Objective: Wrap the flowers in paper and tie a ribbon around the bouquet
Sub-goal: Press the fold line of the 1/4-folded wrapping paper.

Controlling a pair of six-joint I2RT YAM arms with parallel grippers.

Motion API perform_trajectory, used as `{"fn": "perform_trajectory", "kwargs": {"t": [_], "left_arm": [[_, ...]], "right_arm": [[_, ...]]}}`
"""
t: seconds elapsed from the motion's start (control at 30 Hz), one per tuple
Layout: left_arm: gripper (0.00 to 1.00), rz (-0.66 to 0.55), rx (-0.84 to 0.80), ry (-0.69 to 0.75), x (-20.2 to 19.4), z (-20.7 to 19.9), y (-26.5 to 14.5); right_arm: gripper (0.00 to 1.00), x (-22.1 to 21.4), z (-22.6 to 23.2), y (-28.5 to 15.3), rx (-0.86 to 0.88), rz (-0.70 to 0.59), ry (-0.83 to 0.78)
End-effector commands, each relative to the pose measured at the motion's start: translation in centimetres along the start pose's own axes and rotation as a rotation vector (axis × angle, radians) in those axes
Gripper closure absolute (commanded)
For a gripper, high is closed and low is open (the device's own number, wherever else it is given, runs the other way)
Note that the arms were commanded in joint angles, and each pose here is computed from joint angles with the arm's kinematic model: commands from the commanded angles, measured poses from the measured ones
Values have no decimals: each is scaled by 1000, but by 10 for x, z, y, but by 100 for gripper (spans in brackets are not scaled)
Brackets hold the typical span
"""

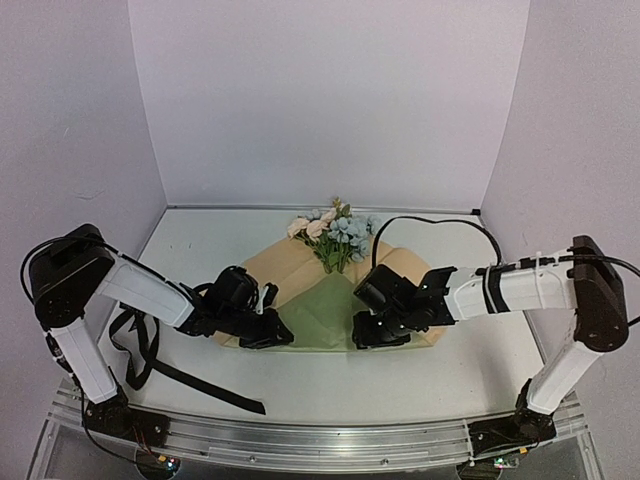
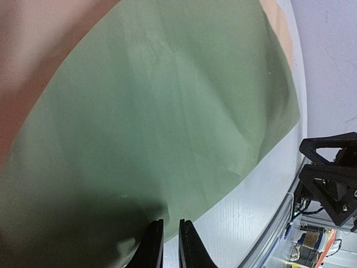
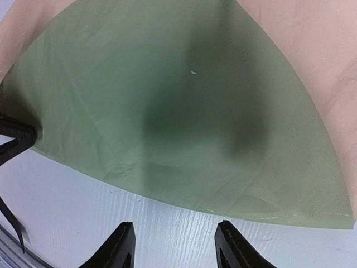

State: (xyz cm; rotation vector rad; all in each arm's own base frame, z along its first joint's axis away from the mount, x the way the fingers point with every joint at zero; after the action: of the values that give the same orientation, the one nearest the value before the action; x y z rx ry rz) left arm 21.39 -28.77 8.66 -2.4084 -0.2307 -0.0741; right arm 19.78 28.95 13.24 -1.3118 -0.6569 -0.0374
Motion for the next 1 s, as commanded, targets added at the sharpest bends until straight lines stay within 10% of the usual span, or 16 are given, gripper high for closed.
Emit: {"fn": "perform_trajectory", "kwargs": {"t": [0.0,0.97], "left_arm": [[89,-24,58,-41,0,17,7],[92,-172,333,-218,-20,92,-49]], "right_arm": [[51,-7,-11,22,18,52,80],[64,-64,-83,36,-129,127,421]]}}
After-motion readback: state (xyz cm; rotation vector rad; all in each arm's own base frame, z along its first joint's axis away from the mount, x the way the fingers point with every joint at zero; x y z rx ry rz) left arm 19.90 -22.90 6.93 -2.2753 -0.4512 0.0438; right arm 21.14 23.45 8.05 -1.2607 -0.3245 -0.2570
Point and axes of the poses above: each gripper's point midway between its finger pads, its own y axis out along the fingers, its own z axis along the line the jaws close on, x = y × z, the point moved 8 cm from there along -y, back along the fingers, and after that the axes turned 13 degrees about -y, right-handed, at the moved point
